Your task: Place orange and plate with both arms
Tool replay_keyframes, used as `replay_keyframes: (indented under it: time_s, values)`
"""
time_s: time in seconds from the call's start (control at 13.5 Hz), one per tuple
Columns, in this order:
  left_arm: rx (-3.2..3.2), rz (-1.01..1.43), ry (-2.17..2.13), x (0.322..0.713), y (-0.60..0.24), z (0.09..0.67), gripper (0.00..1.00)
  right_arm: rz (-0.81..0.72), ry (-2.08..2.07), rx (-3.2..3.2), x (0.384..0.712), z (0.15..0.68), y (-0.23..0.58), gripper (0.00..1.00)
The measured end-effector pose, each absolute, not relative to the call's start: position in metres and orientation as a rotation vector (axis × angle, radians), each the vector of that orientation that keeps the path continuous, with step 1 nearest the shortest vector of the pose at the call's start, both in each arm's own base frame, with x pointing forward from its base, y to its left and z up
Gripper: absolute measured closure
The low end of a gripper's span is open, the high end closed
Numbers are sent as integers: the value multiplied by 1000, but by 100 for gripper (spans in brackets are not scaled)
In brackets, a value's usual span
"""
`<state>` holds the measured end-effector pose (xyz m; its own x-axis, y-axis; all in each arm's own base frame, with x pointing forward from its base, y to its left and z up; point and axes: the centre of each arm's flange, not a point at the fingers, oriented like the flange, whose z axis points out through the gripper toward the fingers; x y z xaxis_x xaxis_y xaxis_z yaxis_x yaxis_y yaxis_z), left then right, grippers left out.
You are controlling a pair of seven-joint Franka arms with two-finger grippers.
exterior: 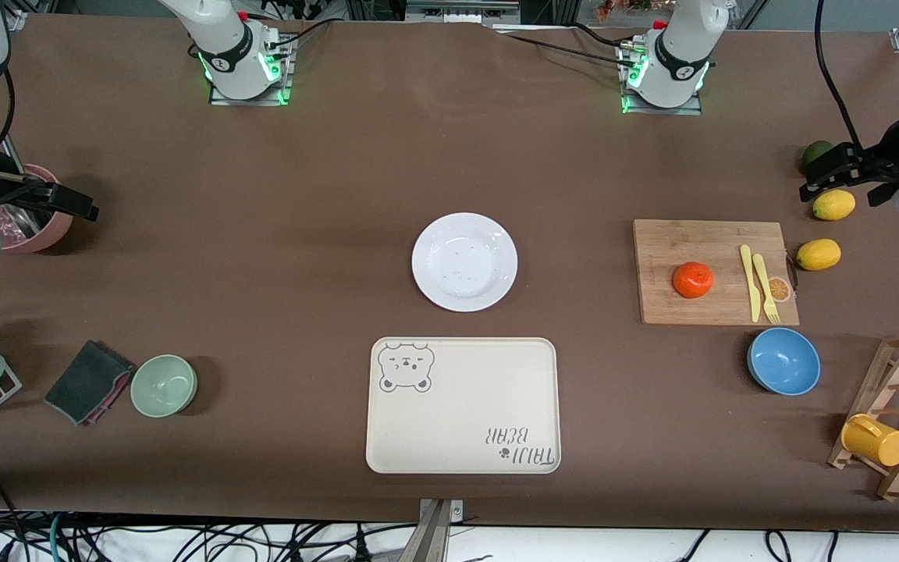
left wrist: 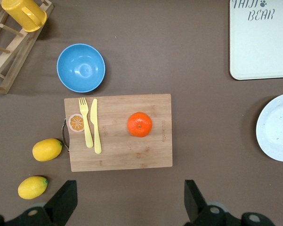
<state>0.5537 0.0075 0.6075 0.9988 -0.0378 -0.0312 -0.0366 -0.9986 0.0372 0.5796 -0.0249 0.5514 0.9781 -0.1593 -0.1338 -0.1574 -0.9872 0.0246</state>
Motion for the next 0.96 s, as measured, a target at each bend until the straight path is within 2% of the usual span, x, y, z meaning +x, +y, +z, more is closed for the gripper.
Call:
replay_keyframes:
  time_s: [0.96]
  values:
    - [3101,-112,-51,549,9,604,0,-213,-249,3111,580,551,-25,0]
